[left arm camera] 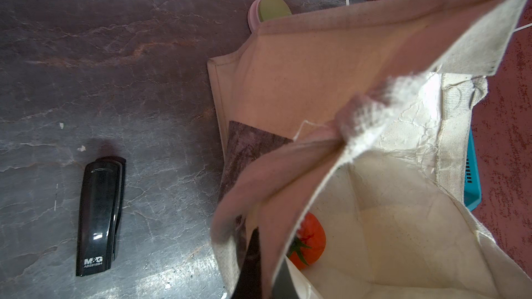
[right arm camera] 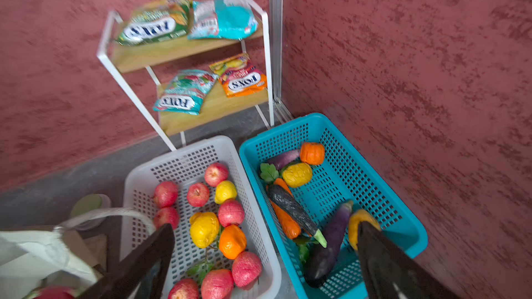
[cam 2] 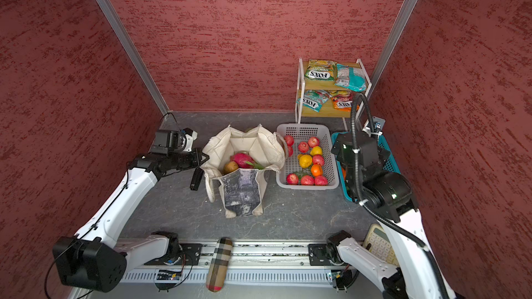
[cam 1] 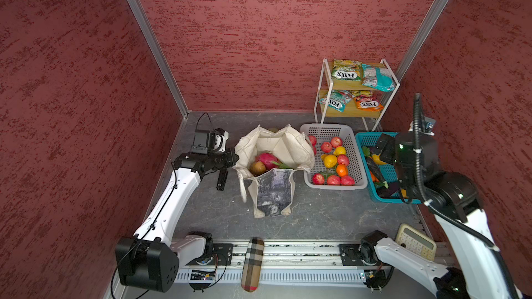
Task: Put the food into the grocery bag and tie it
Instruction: 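Move the right gripper back over the teal basket, then lower the right gripper onto the dark eggplant in the teal basket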
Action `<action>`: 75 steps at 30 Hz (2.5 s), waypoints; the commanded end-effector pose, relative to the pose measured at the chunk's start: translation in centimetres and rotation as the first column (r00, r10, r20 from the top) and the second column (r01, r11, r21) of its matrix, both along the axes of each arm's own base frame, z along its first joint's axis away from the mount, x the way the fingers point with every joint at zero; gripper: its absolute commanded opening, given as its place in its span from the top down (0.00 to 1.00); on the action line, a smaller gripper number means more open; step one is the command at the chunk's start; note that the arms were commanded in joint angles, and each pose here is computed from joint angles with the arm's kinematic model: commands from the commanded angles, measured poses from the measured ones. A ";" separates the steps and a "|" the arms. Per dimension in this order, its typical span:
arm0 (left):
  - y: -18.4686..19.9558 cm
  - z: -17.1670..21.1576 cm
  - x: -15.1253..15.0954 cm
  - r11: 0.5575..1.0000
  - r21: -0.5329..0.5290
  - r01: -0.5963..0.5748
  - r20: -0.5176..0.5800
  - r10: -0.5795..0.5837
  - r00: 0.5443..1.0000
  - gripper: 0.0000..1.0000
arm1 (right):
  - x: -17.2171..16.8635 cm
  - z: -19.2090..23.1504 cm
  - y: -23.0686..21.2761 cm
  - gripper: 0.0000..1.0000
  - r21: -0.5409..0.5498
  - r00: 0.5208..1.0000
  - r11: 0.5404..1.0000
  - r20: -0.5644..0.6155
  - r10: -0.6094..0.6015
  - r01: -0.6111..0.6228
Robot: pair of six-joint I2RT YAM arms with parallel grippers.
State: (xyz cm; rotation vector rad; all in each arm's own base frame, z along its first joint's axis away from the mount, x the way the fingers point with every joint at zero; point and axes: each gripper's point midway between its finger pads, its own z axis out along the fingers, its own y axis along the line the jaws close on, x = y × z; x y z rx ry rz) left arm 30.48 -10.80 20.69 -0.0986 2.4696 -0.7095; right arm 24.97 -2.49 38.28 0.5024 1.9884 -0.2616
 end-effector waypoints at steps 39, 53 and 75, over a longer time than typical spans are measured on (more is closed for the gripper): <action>0.2 3.6 -0.4 0.993 -0.115 0.010 0.104 0.002 0.995 1.00 | 11.1 -22.8 -12.7 0.12 -0.080 0.792 0.847 -0.407 0.454 -0.526; 0.5 4.0 -0.6 0.993 -0.114 0.003 0.115 0.010 0.993 1.00 | 5.4 -25.5 -11.9 0.19 0.138 0.667 0.746 -0.364 0.650 -0.651; 0.1 3.8 -0.8 0.994 -0.111 0.017 0.111 -0.005 0.994 1.00 | 5.5 -29.0 -9.9 0.24 0.234 0.544 0.667 -0.422 0.725 -0.707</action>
